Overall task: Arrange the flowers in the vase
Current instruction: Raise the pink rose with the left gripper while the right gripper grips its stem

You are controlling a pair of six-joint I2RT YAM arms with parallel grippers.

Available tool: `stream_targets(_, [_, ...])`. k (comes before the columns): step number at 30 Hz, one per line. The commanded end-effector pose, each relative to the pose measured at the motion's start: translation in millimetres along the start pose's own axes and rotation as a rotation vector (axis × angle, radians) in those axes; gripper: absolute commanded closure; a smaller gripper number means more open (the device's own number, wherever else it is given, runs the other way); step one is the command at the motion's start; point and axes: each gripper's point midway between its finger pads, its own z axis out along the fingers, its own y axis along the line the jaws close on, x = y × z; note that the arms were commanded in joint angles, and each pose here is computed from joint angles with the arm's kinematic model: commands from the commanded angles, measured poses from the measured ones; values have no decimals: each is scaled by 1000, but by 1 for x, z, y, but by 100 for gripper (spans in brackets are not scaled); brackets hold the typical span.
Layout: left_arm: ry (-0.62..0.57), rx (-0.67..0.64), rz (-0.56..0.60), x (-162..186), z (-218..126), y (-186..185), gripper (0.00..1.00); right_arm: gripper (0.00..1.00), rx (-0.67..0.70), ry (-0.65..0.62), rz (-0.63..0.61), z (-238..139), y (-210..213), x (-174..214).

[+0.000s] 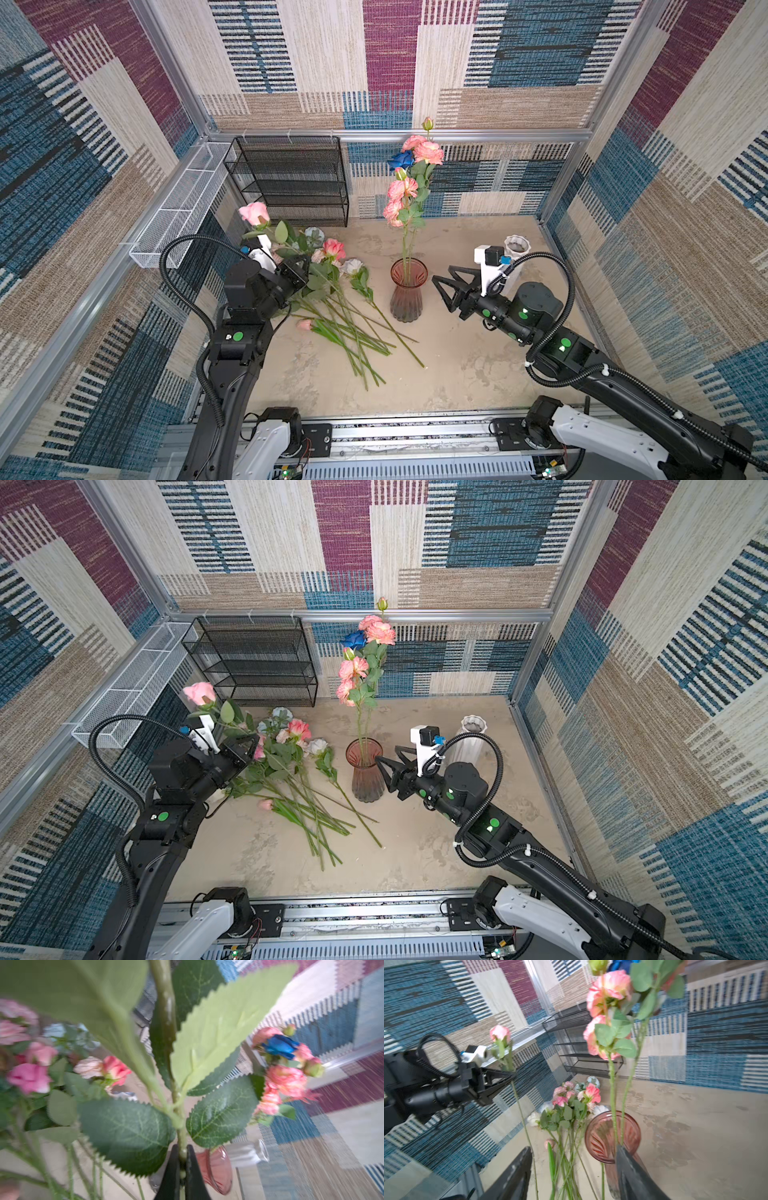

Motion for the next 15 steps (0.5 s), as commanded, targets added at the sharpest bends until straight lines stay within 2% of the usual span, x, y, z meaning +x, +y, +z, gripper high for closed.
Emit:
stream_targets(1, [186,330,96,20,-10,-67,100,34,-276,125,-13,7,51,11])
stream_targets(4, [232,510,145,23,-25,-101,100,31,-398,208,-9,20,81,21])
stream_targets(7, [266,605,177,29,-36,-117,100,30,-471,280,-21,37,107,33])
stream_targets(11, [323,700,196,42,-43,-130,100,29,-553,338,4,54,129,40])
stream_targets(15, [339,736,220,49,-48,-137,100,31,-568,360,10,67,136,41])
